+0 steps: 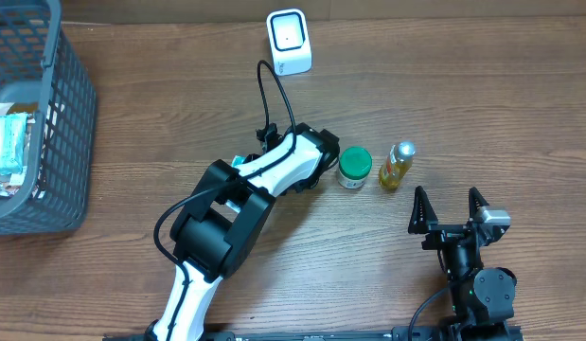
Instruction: Scan the item barcode
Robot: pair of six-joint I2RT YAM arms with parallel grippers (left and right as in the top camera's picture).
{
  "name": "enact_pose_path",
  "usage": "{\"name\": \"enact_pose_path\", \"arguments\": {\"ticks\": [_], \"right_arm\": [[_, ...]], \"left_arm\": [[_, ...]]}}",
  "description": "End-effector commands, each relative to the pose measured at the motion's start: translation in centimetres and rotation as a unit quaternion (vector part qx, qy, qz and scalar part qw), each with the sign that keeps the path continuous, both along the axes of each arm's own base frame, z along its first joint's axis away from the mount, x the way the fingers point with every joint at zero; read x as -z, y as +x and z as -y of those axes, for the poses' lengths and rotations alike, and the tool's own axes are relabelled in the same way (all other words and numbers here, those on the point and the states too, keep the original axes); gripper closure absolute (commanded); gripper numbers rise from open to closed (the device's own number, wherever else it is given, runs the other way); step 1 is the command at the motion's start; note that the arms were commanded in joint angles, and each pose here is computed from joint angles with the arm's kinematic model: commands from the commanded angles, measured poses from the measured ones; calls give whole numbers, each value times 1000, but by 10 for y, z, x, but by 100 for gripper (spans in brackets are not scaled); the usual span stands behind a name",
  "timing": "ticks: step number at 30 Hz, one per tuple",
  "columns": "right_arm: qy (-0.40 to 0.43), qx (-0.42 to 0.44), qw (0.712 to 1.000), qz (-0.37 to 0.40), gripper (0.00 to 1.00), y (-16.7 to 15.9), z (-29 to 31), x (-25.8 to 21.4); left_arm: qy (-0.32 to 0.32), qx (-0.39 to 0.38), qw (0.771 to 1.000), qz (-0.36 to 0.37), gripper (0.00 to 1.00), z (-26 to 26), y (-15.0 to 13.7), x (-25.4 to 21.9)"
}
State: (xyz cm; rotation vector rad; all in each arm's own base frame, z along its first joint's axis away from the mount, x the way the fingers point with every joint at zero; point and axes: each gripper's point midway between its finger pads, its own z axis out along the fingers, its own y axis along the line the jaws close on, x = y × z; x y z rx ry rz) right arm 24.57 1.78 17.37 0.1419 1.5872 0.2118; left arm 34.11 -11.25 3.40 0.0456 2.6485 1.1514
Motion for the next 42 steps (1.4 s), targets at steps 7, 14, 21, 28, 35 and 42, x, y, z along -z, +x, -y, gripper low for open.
{"name": "enact_pose_path", "arguments": {"ticks": [7,14,21,28,35,42], "right_arm": [[-2,0,1000,3,0,0,0,2],[-2,0,1000,3,0,0,0,2],[-2,0,1000,3,0,0,0,2],[-2,0,1000,3,0,0,0,2],[-2,0,1000,3,0,0,0,2],[-2,0,1000,3,0,0,0,2]], "left_arm": [[-46,-14,999,25,65,22,17,-33],[-64,13,998,-23,10,32,19,-49],[-137,43,980,-140,6,37,8,-32],[-164,-4,975,-152,9,11,13,-26],[-236,11,953,-188,8,20,15,-15],[-253,13,947,-200,9,22,12,-14]]}}
